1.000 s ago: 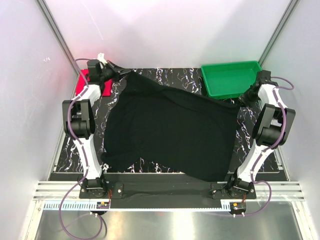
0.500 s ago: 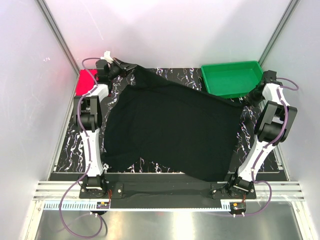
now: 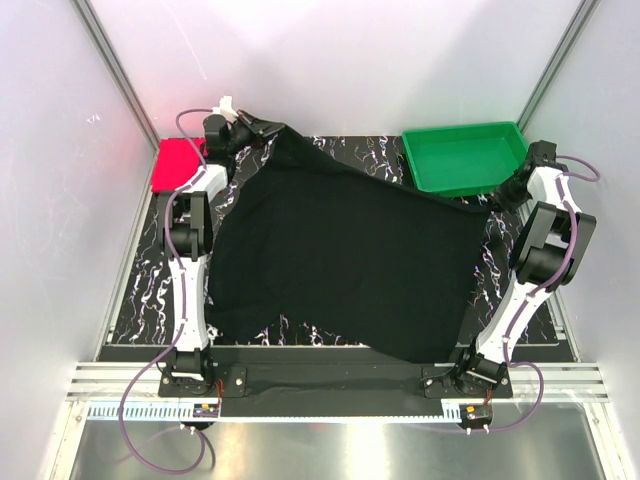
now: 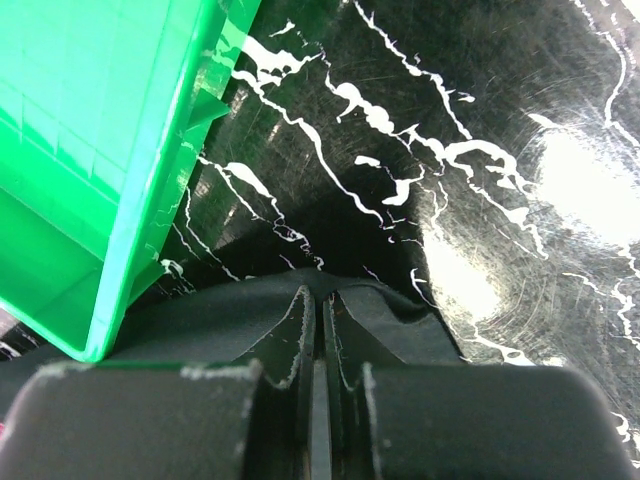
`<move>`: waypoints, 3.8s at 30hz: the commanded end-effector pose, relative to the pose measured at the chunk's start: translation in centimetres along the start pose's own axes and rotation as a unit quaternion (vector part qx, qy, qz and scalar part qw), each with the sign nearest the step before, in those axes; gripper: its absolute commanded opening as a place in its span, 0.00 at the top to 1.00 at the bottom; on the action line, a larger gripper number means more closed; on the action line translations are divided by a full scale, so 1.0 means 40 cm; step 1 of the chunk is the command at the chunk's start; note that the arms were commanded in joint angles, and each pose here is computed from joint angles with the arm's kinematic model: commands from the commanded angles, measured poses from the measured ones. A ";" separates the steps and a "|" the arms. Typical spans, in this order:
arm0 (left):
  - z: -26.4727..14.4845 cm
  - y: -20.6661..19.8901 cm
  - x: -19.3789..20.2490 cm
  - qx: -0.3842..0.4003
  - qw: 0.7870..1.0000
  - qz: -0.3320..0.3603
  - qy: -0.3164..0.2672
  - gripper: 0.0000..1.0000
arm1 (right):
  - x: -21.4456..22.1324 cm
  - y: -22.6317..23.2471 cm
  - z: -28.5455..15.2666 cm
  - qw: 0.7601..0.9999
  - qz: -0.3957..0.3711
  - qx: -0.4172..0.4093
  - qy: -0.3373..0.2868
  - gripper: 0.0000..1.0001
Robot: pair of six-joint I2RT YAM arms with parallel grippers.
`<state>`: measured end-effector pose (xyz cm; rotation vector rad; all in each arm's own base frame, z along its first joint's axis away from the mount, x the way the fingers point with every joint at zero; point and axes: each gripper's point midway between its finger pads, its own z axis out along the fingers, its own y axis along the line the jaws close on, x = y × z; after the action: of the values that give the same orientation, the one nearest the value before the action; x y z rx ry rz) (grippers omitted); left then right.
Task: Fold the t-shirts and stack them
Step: Fold the tshirt
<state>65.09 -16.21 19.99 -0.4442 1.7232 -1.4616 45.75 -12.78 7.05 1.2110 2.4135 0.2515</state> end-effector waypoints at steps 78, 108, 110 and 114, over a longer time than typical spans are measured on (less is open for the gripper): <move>-0.445 0.128 0.150 -0.268 0.958 0.013 0.102 1.00 | 0.316 -0.200 -0.038 0.991 -0.004 0.052 0.123 0.97; -0.477 0.107 0.178 -0.267 0.958 0.012 0.107 1.00 | 0.316 -0.207 -0.027 0.991 -0.010 0.056 0.125 0.93; -0.480 0.098 0.179 -0.265 0.958 0.015 0.106 1.00 | 0.318 -0.208 -0.023 0.990 -0.011 0.057 0.127 0.93; -0.492 0.082 0.183 -0.265 0.959 0.020 0.102 1.00 | 0.322 -0.211 -0.021 0.990 -0.011 0.059 0.130 0.93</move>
<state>46.26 -8.30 10.89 -0.6192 2.3660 -1.0548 32.47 -6.84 1.22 1.2869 2.7053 0.3169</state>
